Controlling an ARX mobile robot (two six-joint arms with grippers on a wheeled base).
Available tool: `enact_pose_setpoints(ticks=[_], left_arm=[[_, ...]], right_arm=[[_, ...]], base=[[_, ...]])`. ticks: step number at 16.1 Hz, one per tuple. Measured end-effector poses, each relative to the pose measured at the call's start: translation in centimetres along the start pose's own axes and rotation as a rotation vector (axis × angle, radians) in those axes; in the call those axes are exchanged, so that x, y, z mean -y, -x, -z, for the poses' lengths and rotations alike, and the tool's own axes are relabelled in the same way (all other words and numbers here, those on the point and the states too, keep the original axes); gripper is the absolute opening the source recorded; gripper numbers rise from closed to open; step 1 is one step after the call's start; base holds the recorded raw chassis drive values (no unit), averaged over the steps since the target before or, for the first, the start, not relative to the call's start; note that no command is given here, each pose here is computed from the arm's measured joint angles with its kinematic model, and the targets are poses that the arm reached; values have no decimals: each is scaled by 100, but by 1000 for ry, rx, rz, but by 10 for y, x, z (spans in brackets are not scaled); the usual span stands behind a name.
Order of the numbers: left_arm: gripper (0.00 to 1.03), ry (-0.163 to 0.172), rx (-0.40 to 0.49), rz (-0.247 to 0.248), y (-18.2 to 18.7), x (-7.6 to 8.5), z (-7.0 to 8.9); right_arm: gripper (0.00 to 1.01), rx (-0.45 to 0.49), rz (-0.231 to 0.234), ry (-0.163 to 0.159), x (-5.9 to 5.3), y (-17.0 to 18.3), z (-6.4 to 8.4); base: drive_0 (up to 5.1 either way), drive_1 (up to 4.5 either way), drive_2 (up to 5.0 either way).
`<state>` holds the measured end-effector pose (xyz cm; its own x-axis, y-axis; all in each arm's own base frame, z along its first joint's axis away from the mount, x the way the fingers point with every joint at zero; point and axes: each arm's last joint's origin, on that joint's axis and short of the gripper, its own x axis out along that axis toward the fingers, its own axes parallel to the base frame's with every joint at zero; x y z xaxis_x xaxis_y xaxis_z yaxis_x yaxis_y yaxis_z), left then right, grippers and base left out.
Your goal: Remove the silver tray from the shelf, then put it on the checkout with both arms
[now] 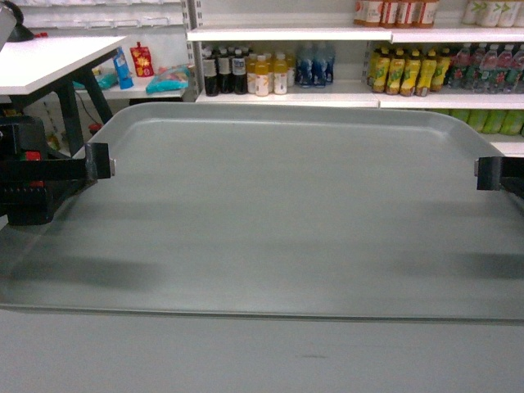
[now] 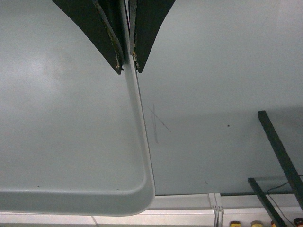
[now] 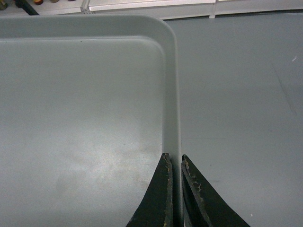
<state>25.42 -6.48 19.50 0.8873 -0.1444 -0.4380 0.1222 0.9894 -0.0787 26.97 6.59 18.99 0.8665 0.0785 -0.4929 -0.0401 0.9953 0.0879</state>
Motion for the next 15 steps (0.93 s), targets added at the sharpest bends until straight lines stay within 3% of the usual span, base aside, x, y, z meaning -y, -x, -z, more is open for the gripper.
enact_pose_setpoints(ticks=[15], left_arm=[[3,1,-4,-2,0,-1,0]], right_arm=[[2,1,-1,0,0,0,0]], base=[[-494,252,252]])
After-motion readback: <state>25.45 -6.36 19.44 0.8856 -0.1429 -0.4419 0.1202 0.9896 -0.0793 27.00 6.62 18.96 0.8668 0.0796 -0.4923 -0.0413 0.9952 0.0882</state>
